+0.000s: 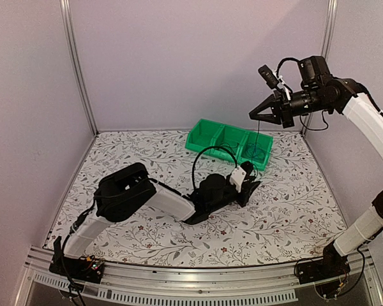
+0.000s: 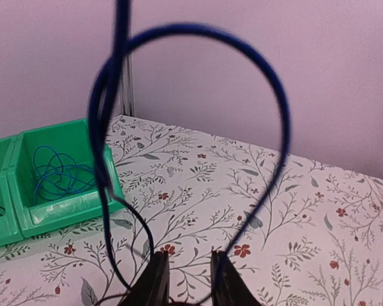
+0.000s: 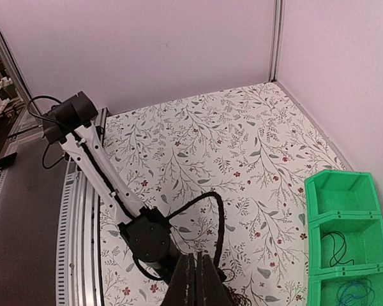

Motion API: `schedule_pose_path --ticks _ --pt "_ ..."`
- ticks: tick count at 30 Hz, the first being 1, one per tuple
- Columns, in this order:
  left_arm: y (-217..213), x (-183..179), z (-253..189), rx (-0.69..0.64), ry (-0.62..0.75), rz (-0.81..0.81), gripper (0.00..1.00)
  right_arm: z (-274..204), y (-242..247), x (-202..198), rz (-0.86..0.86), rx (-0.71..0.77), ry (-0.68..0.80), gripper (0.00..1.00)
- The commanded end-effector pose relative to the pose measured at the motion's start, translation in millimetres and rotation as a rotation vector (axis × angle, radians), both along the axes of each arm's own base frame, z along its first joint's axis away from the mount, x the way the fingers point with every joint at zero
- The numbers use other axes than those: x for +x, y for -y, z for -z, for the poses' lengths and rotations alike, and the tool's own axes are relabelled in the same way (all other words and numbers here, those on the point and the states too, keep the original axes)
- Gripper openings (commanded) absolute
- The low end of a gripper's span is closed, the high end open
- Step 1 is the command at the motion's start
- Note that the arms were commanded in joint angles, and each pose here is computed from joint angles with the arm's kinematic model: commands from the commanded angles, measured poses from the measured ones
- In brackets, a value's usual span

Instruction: Untangle the cables

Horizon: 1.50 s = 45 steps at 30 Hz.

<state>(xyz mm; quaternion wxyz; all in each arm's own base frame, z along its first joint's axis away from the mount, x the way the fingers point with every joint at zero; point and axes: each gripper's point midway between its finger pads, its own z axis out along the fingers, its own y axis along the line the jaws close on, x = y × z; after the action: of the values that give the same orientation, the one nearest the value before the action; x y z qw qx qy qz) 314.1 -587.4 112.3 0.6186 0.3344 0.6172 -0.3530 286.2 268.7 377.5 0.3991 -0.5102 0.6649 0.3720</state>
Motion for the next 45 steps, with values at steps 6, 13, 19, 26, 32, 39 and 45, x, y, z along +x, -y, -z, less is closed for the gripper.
schedule_pose_path --ticks 6,13,19,26,32,39,45 --pt "-31.2 22.4 45.0 -0.018 -0.159 -0.042 0.04 -134.5 16.2 -20.9 0.004 0.140 0.369 0.00" --pt "-55.8 23.0 79.9 0.003 -0.267 -0.066 0.00 -205.3 32.8 -14.4 0.058 0.228 0.555 0.00" --pt "-81.5 8.5 40.6 -0.038 -0.257 -0.083 0.22 -178.0 24.7 -1.4 0.031 0.213 0.462 0.00" --pt "-119.3 -33.8 -6.5 -0.012 -0.198 -0.105 0.46 -114.0 18.0 10.1 0.012 0.167 0.307 0.00" --pt "-110.8 -56.6 -50.3 -0.046 -0.129 -0.041 0.54 -72.7 11.9 8.4 0.004 0.146 0.223 0.00" --pt "-70.9 -35.2 -62.1 -0.005 -0.094 -0.090 0.56 -64.6 3.4 4.6 -0.009 0.157 0.202 0.00" --pt "-67.2 -17.9 -50.8 -0.008 -0.107 -0.167 0.54 -68.1 -0.7 -0.5 -0.021 0.163 0.197 0.00"
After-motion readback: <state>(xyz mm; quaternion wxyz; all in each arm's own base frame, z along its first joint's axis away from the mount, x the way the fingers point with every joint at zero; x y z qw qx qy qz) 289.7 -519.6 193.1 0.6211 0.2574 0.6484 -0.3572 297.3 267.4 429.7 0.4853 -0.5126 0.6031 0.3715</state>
